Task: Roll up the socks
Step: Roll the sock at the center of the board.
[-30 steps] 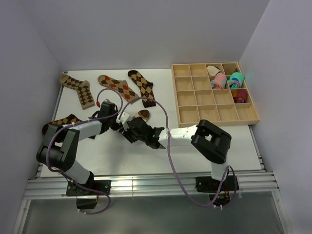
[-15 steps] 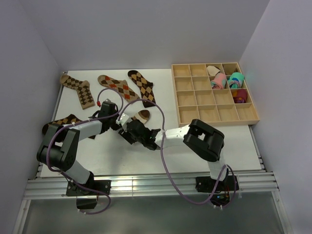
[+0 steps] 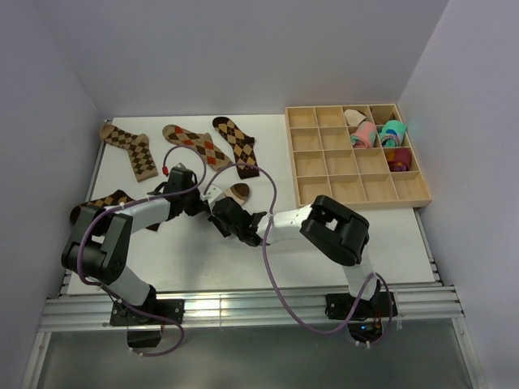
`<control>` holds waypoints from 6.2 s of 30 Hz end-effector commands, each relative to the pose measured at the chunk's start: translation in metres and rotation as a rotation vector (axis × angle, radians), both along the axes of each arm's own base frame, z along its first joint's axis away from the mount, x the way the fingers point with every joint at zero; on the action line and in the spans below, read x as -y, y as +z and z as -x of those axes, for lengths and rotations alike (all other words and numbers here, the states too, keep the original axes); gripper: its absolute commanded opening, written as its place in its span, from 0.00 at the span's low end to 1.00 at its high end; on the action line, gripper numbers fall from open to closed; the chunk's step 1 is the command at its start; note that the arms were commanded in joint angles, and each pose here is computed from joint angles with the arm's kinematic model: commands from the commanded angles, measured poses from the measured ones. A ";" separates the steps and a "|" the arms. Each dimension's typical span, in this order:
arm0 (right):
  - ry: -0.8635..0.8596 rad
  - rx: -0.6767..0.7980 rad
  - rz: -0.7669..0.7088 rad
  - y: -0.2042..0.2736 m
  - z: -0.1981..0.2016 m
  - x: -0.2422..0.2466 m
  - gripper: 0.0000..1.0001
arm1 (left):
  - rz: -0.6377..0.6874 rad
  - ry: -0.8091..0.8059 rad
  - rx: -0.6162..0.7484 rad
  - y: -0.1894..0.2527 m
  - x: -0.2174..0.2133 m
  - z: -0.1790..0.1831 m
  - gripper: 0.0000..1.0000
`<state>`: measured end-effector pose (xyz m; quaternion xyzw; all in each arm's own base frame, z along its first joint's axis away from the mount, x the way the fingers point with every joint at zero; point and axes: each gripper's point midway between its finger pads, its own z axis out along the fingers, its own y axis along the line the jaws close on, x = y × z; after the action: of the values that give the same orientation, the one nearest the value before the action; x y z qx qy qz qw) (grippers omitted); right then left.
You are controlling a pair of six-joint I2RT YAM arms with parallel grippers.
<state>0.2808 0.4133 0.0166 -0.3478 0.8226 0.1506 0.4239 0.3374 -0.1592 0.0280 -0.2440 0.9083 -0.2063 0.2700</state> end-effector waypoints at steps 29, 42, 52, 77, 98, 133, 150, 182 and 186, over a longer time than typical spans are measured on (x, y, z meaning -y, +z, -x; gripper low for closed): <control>0.152 -0.792 -0.281 -0.032 0.059 0.015 0.00 | 0.118 0.204 0.116 0.028 -0.021 0.034 0.76; 0.124 -0.862 -0.284 -0.023 0.042 0.017 0.00 | 0.058 0.235 0.008 -0.010 -0.028 0.042 0.44; 0.106 -0.566 -0.230 0.013 0.028 0.025 0.39 | 0.023 0.182 -0.032 -0.018 -0.023 0.039 0.04; 0.217 0.136 -0.005 0.066 0.006 -0.013 0.56 | -0.005 0.041 -0.089 -0.016 -0.009 0.037 0.04; 0.254 -0.080 0.095 -0.015 0.044 -0.002 0.35 | 0.032 0.040 -0.081 -0.008 -0.003 0.035 0.15; 0.242 -0.906 -0.249 0.002 0.041 0.009 0.00 | 0.129 0.142 0.109 0.018 -0.016 0.048 0.72; 0.157 -0.670 -0.305 0.029 0.021 0.025 0.40 | 0.053 0.116 -0.028 -0.020 -0.013 0.051 0.23; 0.243 0.179 0.161 0.018 0.014 -0.011 0.49 | 0.048 -0.040 -0.104 -0.016 0.007 0.052 0.23; 0.243 0.148 0.157 0.011 0.019 -0.010 0.21 | 0.064 -0.048 -0.102 -0.013 0.011 0.050 0.24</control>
<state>0.2664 0.4132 0.0322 -0.4860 0.7502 0.0969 0.4378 0.3065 -0.1677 0.0293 -0.2596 0.8999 -0.2415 0.2540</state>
